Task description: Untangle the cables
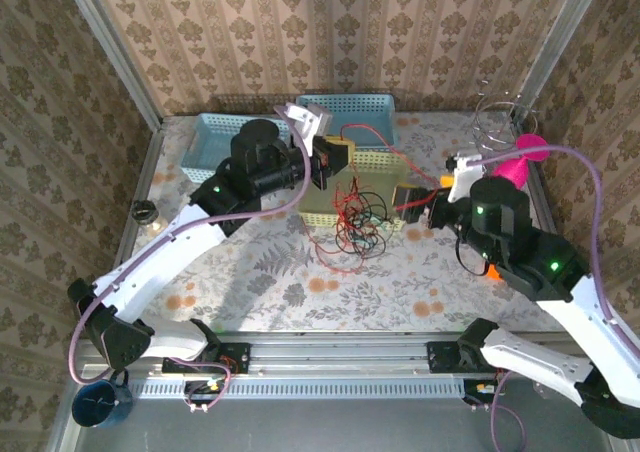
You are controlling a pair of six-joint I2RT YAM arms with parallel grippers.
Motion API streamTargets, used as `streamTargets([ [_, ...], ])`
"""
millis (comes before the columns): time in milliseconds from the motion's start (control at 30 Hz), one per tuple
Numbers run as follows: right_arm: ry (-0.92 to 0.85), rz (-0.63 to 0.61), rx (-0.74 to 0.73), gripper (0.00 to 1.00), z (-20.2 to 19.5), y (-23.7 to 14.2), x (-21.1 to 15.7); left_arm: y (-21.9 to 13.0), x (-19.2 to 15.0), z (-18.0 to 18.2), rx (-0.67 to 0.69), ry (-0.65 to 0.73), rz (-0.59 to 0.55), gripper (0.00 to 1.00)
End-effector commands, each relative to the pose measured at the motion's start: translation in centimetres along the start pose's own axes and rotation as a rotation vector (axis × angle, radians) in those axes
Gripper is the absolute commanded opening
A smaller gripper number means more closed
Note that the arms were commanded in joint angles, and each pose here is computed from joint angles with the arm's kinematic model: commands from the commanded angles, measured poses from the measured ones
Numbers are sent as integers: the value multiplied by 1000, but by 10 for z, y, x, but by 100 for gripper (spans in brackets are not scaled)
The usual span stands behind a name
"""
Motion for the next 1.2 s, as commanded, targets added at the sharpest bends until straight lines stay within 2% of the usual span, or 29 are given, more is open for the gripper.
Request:
streamTargets([
  [0, 45, 4, 26, 98, -2, 11, -17, -10, 10, -15, -83, -44, 17, 0],
  [133, 35, 81, 55, 99, 0, 30, -46, -13, 21, -20, -104, -67, 4, 0],
  [333, 34, 116, 205, 100, 21, 56, -63, -15, 31, -23, -104, -82, -4, 0],
  [400, 52, 113, 276, 97, 29, 61, -68, -15, 30, -21, -94, -91, -2, 0],
  [500, 44, 141, 366, 83, 43, 67, -73, -14, 28, -19, -94, -105, 6, 0],
  [633, 14, 170, 386, 60, 52, 78, -79, -14, 25, -19, -97, -118, 13, 0],
  [800, -5, 193, 345, 6, 50, 89, -82, -17, 20, -13, -72, -121, 12, 0],
  [833, -4, 190, 329, 0, 48, 89, -83, -18, 18, -10, -62, -126, 11, 0],
  [1000, 37, 168, 166, 0, 15, 81, -94, -36, 7, 16, 15, -179, -8, 0],
  [1167, 149, 217, 10, 0, -29, 75, -126, -72, -3, 42, 114, -225, -57, 0],
])
Point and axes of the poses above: each hand's point on the last joint's axis, 136 mm out from that joint toward the fingers, its own y axis out along the fingers, its own z axis along the line the jaws close on, x = y × z, the point moved 5 cm from there along -y, back along the fingers, and after that the axes turned 1 degree about y, right-handed, at the moved point
